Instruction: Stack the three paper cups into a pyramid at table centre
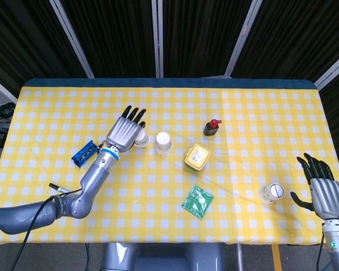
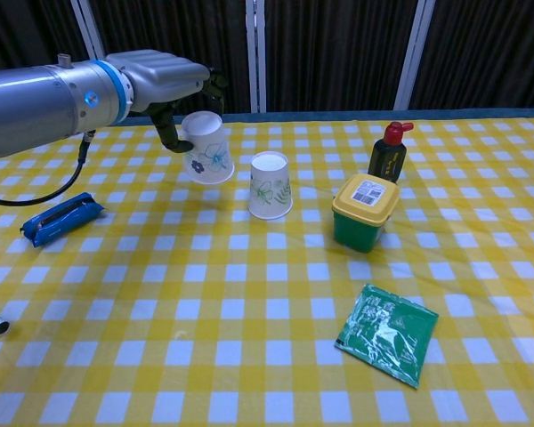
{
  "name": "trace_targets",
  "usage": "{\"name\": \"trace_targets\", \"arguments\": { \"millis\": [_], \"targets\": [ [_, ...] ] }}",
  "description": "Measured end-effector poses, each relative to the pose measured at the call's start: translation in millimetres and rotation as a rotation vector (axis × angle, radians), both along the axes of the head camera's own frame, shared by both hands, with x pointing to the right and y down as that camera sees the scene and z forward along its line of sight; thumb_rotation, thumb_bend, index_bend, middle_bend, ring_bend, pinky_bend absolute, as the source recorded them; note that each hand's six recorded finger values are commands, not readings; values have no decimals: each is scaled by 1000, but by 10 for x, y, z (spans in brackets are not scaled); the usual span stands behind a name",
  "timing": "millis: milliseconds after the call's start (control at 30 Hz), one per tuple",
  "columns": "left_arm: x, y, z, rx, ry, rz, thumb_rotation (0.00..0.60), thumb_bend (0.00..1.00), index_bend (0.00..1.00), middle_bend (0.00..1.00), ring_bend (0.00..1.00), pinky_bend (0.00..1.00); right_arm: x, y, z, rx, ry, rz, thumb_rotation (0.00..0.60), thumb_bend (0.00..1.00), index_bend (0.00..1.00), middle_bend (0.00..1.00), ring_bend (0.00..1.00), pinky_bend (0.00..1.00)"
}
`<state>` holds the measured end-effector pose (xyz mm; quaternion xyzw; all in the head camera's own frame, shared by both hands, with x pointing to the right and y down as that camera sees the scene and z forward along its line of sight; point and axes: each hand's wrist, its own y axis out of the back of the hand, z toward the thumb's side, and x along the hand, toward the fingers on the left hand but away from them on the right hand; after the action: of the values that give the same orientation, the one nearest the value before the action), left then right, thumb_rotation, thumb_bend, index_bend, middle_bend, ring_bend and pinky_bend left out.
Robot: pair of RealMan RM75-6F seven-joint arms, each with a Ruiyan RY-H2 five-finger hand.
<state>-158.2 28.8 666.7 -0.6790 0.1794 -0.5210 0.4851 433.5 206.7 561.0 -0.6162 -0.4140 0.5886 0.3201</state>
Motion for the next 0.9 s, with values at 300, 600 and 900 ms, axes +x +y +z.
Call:
{"name": "trace_targets", "arguments": {
  "millis": [300,600,900],
  "targets": [
    [222,-80,185,-39,-7,3,600,436,386,0,0,0,33,-8,29,-7,1,12,600,169,69,0,0,0],
    [275,-48,340,-77,-40,14,600,326,275,0,0,0,48,-17,49,-11,2,17,600,168,69,0,0,0],
    [217,28,332,-94,-39,14,600,250,32,0,0,0,36,0,51,-14,5,14,600,169,69,0,0,0]
  ]
}}
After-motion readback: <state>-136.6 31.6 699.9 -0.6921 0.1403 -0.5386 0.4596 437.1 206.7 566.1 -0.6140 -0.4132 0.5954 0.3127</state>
